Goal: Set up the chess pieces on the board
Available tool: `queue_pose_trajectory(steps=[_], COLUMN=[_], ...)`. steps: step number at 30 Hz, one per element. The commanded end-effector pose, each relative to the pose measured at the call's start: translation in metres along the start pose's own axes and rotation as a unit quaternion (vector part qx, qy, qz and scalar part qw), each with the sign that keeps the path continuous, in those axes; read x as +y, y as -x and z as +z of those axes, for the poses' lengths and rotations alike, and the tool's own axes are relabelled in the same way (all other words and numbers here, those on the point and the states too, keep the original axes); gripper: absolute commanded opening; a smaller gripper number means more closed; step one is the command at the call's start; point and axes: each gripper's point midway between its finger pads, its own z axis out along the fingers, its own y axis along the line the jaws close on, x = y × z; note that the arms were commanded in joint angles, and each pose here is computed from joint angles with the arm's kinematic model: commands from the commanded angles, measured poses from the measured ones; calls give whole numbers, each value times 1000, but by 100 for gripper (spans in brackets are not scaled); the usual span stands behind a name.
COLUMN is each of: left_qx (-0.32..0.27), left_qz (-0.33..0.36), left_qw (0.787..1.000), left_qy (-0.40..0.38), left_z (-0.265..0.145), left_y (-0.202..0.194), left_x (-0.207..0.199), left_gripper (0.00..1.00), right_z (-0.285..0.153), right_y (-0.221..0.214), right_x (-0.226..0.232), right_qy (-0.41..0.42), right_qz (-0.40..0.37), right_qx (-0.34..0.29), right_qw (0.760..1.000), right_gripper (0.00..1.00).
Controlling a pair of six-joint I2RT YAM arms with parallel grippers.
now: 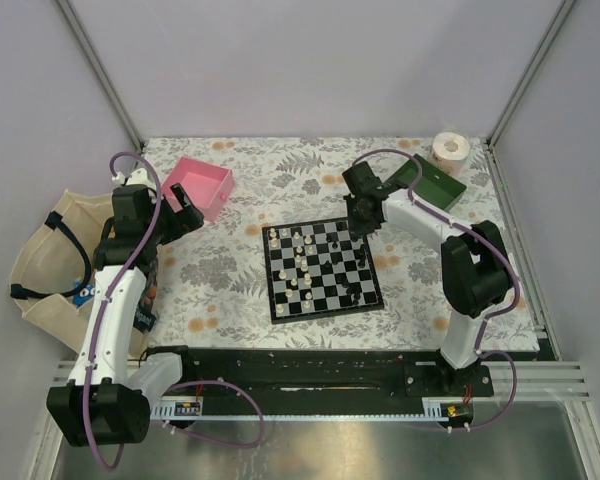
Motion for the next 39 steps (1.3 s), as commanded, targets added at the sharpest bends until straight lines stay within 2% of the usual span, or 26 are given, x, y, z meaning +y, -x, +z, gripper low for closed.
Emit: queue_pose_trajectory(steps=[1, 19, 30, 32, 35, 39], left_qx=[-22, -21, -22, -22, -21, -20], left_qz=[-1, -2, -2, -2, -1, -1], left_qw=[1000, 1000, 1000, 1000, 1000, 1000], left_qy=[-16, -14, -14, -14, -16, -16], left_z=[-2, -1, -2, -1, -1, -1], left_y=[12, 12, 12, 12, 11, 11], left_x=[-6, -6, -6, -5, -6, -7], left_gripper=[99, 99, 99, 99, 99, 99], right_z=[7, 25, 32, 29, 24, 19], right_y=[3, -4, -3, -2, -1, 0], right_x=[-7, -17, -17, -17, -17, -16], right_qy=[-14, -24, -16, -14, -12, -10], right_qz=[1, 8, 16, 16, 18, 18], right_qx=[-4, 12, 13, 10, 5, 4], right_qw=[1000, 1000, 1000, 1000, 1000, 1000], right_gripper=[7, 8, 15, 21, 23, 33])
